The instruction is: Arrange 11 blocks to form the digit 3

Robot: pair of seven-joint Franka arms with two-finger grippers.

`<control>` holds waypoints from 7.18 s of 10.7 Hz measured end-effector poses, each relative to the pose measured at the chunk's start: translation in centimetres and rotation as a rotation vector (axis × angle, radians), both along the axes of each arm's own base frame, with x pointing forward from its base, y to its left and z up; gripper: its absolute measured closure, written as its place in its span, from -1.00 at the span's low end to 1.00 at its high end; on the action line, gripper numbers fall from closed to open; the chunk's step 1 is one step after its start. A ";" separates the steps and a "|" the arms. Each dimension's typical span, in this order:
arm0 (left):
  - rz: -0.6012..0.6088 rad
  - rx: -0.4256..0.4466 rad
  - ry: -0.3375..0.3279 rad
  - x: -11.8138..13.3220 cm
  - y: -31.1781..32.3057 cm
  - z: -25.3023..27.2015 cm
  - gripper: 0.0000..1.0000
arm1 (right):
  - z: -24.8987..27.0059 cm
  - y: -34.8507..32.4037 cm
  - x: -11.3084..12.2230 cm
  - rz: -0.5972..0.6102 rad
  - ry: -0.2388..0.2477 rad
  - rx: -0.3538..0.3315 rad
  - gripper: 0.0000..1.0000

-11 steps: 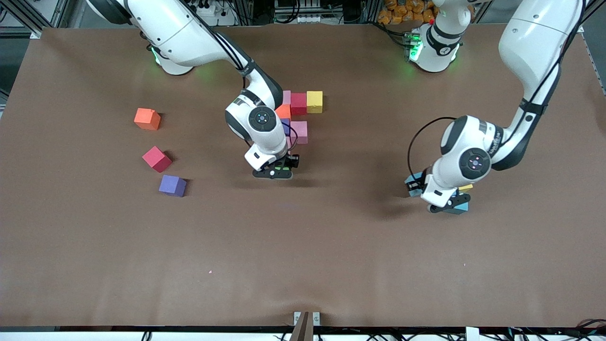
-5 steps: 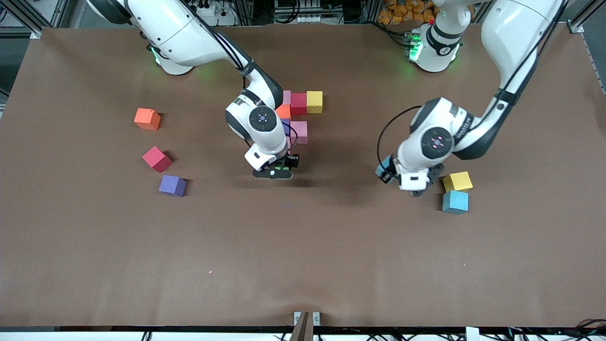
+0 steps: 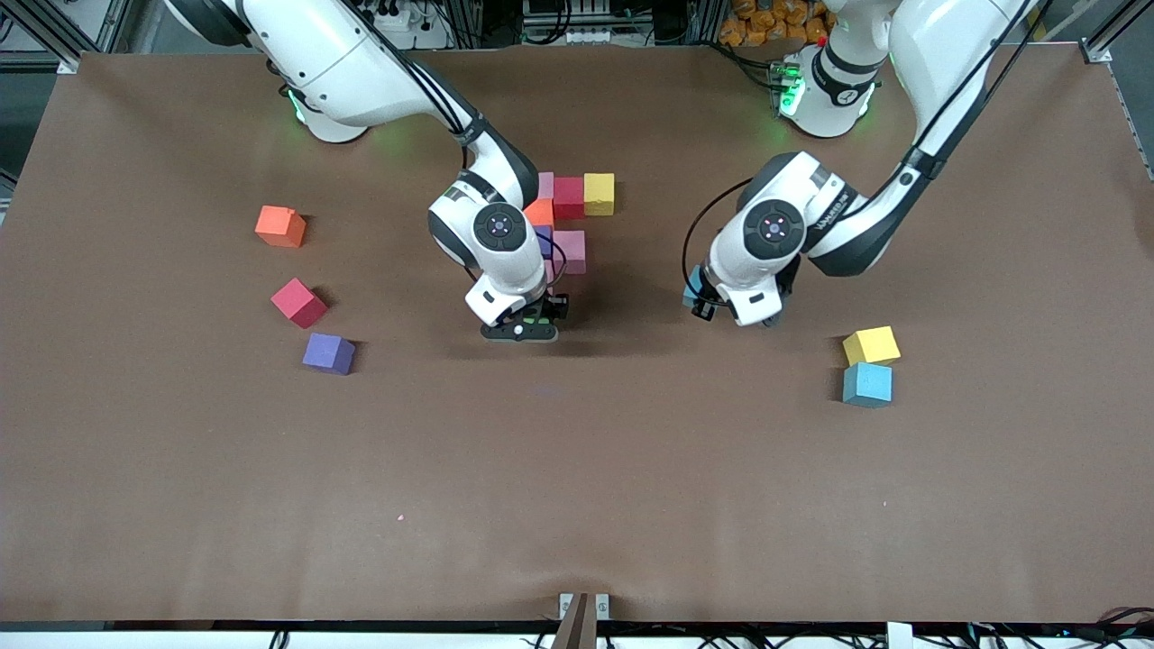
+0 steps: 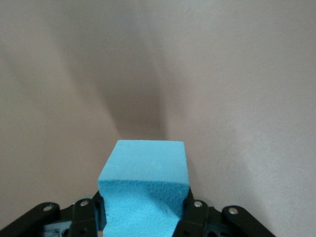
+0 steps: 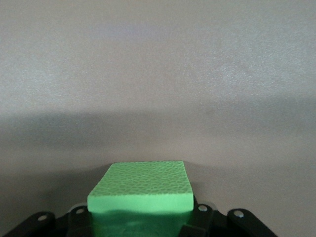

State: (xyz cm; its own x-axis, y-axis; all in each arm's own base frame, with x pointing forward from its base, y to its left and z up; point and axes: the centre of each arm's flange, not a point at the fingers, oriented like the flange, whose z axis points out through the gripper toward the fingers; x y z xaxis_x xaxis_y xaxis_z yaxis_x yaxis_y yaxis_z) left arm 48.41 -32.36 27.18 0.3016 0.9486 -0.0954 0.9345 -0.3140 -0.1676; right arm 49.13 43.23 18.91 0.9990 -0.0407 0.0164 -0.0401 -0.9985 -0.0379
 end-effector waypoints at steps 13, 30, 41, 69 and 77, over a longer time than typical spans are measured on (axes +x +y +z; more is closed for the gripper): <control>0.348 -0.001 -0.119 -10.5 -11.9 -4.7 -0.09 | 10.4 -3.3 3.9 -0.024 -0.075 -0.045 -1.00; 0.301 -0.059 -0.108 -12.1 -14.9 -7.2 -0.09 | 12.8 -30.0 13.0 0.518 0.032 -0.137 -1.00; 0.225 -0.119 -0.289 -11.0 -14.5 2.7 -1.00 | 5.6 -36.5 7.8 1.249 -0.021 -0.093 -1.00; -1.454 -0.045 -0.093 15.3 25.7 -2.4 -1.00 | 42.5 -38.4 3.6 0.100 -0.109 -0.014 -1.00; -1.399 -0.104 -0.062 15.1 29.6 -6.1 -1.00 | 45.6 -43.1 4.4 0.032 -0.084 -0.007 -1.00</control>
State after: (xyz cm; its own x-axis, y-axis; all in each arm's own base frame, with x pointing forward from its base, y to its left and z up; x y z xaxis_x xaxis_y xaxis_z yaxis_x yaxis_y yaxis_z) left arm 63.47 -2.77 21.10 0.9842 -0.1471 -0.0981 -0.1531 -0.9866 -0.0569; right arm 53.57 0.11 64.46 0.9949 -0.0083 0.1003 -0.0051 -0.9995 -0.0327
